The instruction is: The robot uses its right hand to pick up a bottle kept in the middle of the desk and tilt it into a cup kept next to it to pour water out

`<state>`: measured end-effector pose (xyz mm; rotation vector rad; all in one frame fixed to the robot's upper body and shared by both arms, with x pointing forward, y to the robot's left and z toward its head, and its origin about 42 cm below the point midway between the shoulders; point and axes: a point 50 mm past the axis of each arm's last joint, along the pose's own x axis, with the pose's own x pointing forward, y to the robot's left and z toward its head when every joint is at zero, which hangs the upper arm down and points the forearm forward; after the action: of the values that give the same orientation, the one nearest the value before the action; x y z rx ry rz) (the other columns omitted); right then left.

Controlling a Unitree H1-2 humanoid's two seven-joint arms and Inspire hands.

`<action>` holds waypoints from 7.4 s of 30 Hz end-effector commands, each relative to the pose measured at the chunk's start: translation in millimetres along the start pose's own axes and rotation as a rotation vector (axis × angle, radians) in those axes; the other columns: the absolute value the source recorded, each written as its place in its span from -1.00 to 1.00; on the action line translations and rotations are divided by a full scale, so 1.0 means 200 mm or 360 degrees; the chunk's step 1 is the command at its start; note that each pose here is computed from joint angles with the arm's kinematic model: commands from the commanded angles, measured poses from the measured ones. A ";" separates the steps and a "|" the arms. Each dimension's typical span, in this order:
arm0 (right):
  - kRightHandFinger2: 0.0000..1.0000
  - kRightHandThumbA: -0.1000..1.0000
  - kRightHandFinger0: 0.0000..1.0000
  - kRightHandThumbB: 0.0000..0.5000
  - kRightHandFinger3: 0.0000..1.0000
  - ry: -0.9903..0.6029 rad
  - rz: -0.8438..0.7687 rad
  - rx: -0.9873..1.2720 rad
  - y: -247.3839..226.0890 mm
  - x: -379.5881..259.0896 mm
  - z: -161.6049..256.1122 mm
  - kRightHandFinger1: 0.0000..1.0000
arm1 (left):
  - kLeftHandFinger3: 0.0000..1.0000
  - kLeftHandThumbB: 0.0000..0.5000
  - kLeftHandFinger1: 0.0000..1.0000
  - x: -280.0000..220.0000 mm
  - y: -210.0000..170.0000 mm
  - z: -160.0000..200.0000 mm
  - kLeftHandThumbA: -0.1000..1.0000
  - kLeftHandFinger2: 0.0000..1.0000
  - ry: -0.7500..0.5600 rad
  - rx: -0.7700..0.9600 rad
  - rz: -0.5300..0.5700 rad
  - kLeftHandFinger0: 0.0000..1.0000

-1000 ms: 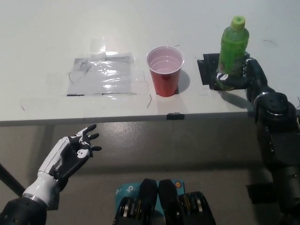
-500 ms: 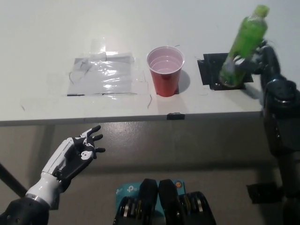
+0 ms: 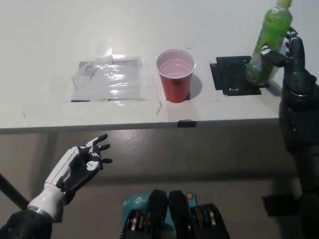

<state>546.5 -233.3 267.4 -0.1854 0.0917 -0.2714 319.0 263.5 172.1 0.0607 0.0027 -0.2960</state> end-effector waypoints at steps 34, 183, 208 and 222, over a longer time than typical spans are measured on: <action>-0.64 -1.00 -1.00 -1.00 -0.51 -0.0966 0.0029 -0.1019 -0.22 -0.05 0.29 -1.00 | 1.00 -0.24 0.89 0.01 0.03 0.08 0.22 1.00 -0.0080 0.0158 -0.0060 0.55; -0.86 -1.00 -1.00 -1.00 -0.50 -0.1363 0.0130 -0.0971 -0.01 -0.31 0.53 -1.00 | 1.00 -0.49 1.00 -0.06 0.01 0.12 0.23 1.00 -0.0002 0.0202 -0.0117 0.66; -0.41 -1.00 -1.00 -0.99 -0.61 -0.1327 -0.0054 -0.0415 0.10 -0.27 0.09 -0.94 | 1.00 -0.49 0.93 -0.08 0.04 0.11 0.26 1.00 -0.0044 0.0198 -0.0070 0.56; -0.48 -1.00 -1.00 -0.95 -0.58 -0.1444 -0.0148 -0.0677 0.13 -0.28 -0.20 -0.95 | 1.00 -0.57 0.96 -0.10 0.04 0.11 0.21 1.00 -0.0048 0.0194 -0.0063 0.58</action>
<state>489.7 -187.8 191.2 -0.7040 -0.4850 -0.0886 303.5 275.6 182.2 0.1687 0.0427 -0.3457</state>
